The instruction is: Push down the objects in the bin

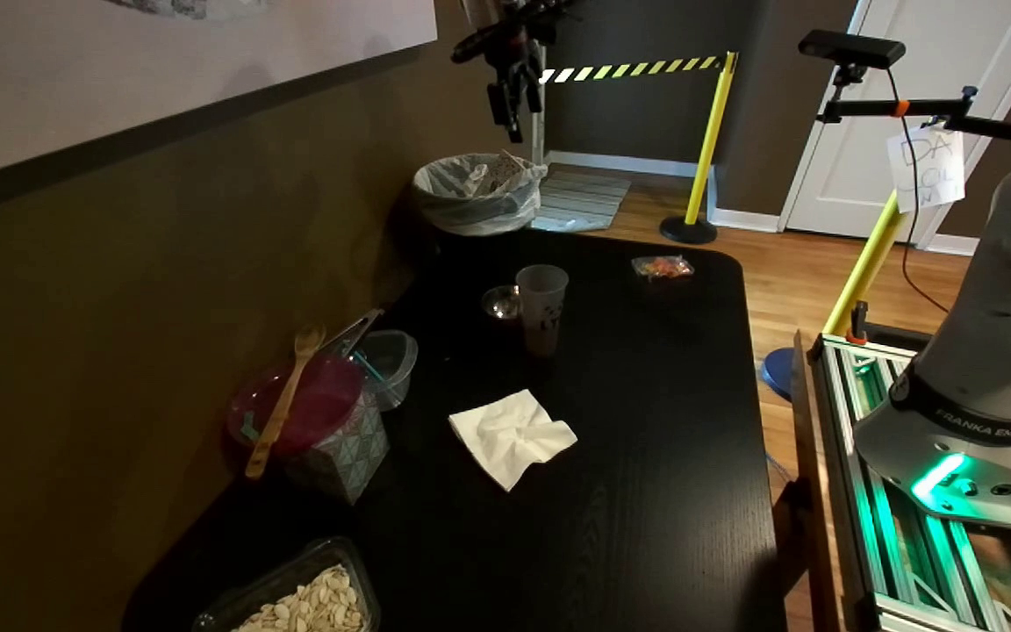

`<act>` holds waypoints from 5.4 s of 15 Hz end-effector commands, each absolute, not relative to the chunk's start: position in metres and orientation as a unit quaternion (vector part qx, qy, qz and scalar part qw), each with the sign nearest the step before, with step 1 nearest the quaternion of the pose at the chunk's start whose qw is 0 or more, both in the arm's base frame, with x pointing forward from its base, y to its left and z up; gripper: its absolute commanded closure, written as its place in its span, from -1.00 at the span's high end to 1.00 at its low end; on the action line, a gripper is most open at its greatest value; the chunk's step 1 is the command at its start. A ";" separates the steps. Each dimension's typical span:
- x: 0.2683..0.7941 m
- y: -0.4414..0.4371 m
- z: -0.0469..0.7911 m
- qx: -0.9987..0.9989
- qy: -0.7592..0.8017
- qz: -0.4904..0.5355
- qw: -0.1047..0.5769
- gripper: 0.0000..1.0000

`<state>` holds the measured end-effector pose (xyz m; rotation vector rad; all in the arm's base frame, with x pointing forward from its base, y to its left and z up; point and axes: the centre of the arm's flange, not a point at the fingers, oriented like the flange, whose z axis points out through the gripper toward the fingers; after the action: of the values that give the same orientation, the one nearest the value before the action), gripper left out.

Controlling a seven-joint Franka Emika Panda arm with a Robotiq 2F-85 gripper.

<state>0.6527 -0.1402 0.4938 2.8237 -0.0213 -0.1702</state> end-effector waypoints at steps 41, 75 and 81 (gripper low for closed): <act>0.775 -0.260 0.347 0.898 0.386 -0.133 0.163 -0.79; 0.747 -0.245 0.425 0.989 0.091 -0.111 0.038 1.00; 0.741 -0.268 0.432 0.998 -0.040 -0.045 0.021 -0.15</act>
<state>0.7187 -0.2503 0.4205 3.0639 0.0571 -0.2693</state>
